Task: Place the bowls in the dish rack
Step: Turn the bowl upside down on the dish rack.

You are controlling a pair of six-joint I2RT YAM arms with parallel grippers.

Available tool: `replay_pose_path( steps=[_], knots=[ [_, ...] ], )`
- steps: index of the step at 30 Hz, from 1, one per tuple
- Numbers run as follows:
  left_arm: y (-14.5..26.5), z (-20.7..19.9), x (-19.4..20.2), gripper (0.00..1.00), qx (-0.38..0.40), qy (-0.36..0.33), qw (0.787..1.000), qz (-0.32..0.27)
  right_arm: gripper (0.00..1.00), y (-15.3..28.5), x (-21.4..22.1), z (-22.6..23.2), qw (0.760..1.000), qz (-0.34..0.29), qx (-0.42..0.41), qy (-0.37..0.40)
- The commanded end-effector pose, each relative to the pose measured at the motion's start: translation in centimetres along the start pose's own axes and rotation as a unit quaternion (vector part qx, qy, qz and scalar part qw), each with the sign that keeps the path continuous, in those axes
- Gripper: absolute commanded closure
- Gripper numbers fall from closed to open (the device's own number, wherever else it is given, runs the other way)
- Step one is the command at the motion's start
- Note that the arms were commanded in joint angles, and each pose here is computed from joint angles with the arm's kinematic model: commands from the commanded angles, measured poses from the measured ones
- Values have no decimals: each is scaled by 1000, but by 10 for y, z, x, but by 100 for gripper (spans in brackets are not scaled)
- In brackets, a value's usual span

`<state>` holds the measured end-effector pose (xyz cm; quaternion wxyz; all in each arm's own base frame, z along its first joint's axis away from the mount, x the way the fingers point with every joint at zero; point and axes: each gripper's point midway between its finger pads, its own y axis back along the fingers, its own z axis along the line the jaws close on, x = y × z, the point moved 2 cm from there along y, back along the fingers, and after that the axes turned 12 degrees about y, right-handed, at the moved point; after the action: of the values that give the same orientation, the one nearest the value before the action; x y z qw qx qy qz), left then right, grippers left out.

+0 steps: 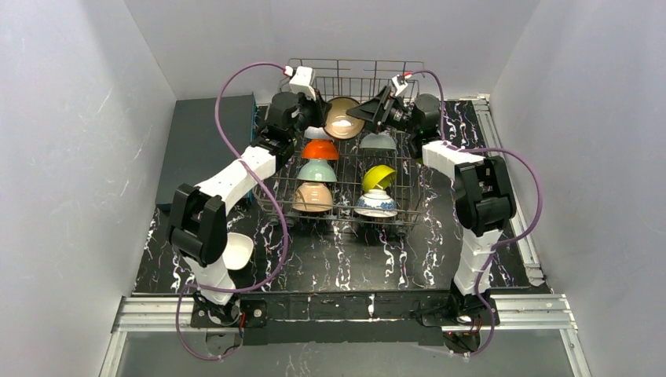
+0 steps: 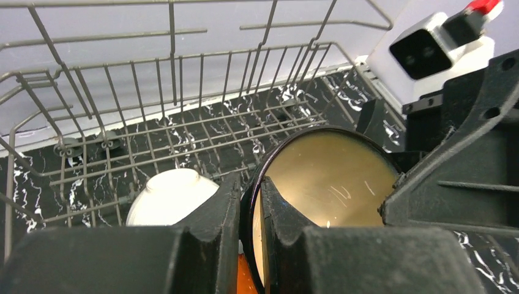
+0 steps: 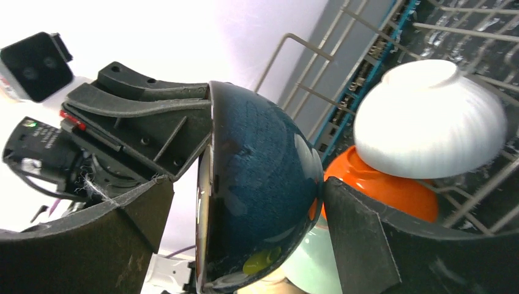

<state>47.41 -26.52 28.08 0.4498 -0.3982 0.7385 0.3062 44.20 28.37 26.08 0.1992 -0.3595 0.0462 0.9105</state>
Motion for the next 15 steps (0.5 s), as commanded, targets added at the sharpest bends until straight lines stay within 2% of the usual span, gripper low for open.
replay_pose_path(
  steps=[1, 4, 15],
  knots=[
    [32, -55, -85, 100, 92, 23, 989, -113, 1, -2, -8, 61, 992, -21, -124, 4],
    [33, -52, -88, 100, 83, 16, 989, -121, 1, -5, 0, 63, 991, -12, -132, -20],
    [45, -62, -103, 100, 104, -14, 985, -134, 1, -3, 21, 46, 995, 17, -77, -58]
  ],
)
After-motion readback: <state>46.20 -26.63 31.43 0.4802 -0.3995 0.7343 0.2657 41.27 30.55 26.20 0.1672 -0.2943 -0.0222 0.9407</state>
